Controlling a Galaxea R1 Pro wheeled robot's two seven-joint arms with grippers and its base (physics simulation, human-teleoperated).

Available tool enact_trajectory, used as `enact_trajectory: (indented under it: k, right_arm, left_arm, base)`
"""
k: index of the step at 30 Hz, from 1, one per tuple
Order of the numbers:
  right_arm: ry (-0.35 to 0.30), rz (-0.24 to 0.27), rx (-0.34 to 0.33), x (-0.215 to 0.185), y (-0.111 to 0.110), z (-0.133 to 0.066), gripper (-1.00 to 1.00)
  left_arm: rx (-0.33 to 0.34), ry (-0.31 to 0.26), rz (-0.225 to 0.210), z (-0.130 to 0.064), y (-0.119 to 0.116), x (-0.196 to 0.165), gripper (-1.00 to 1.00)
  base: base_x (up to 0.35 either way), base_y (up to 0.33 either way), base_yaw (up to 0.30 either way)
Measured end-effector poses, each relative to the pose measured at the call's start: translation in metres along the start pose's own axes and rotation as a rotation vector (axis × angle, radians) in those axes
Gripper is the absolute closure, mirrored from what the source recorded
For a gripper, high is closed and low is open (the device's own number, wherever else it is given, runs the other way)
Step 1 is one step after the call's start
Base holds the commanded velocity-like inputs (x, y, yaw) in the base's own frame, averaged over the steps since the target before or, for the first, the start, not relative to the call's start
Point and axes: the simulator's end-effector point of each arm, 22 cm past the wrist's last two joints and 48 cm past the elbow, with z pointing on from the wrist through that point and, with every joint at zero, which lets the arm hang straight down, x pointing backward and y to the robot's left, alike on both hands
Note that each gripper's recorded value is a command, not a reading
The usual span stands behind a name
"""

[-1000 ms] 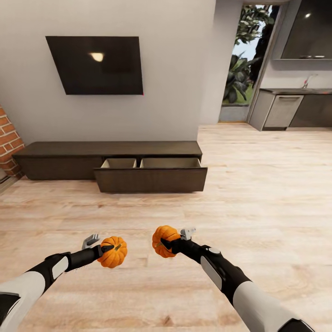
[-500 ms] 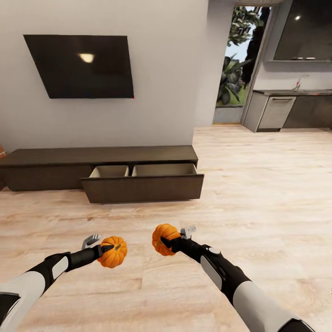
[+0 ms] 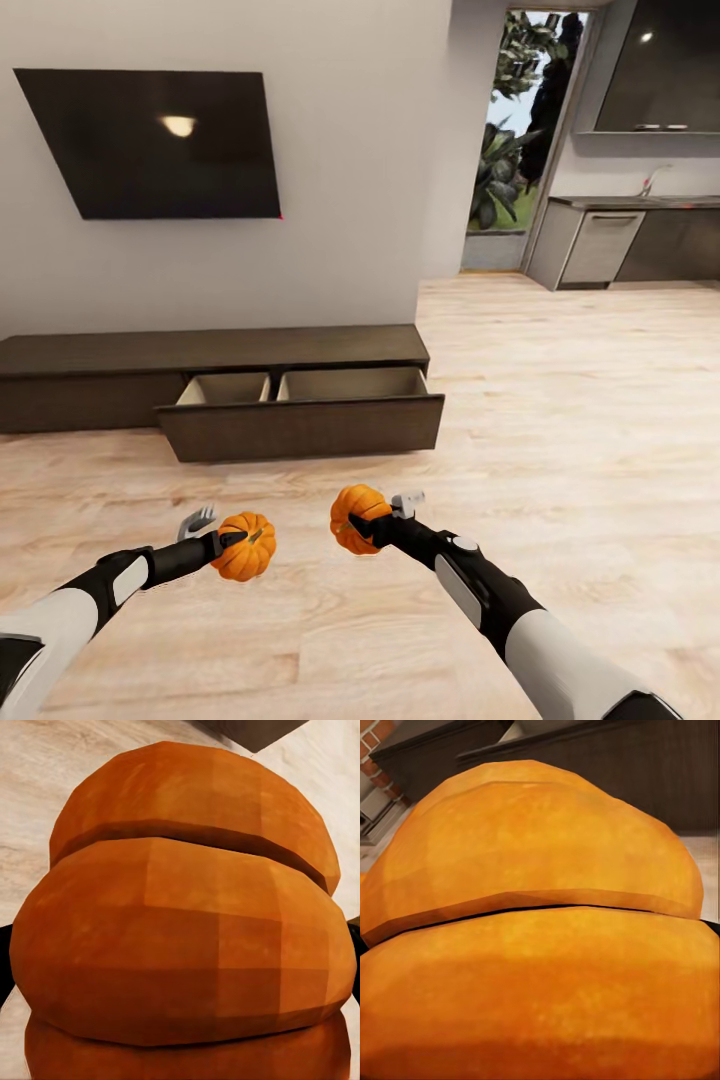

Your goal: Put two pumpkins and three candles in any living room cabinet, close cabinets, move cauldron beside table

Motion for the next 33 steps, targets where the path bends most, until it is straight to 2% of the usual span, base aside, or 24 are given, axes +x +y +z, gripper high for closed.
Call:
enact_trajectory:
  k: [20,25,33]
  right_arm:
    - [-0.002,0.003,0.0,0.0,-0.0001,0.0,1.0]
    - [-0.032,-0.008,0.003,-0.0063,-0.0007,-0.0002,1.0]
    - [-0.025,-0.008,0.008,-0.0017,-0.0033,-0.0008,1.0]
  left_arm:
    - [-0.002,0.001,-0.001,0.0,0.0007,0.001,1.0]
    - [-0.002,0.001,-0.001,-0.0001,0.0009,0.0009,1.0]
    - [-0.002,0.001,-0.002,0.0,0.0007,0.001,1.0]
  base:
    - [0.336,0.0,0.0]
    - [0.336,0.0,0.0]
    - [0.336,0.0,0.0]
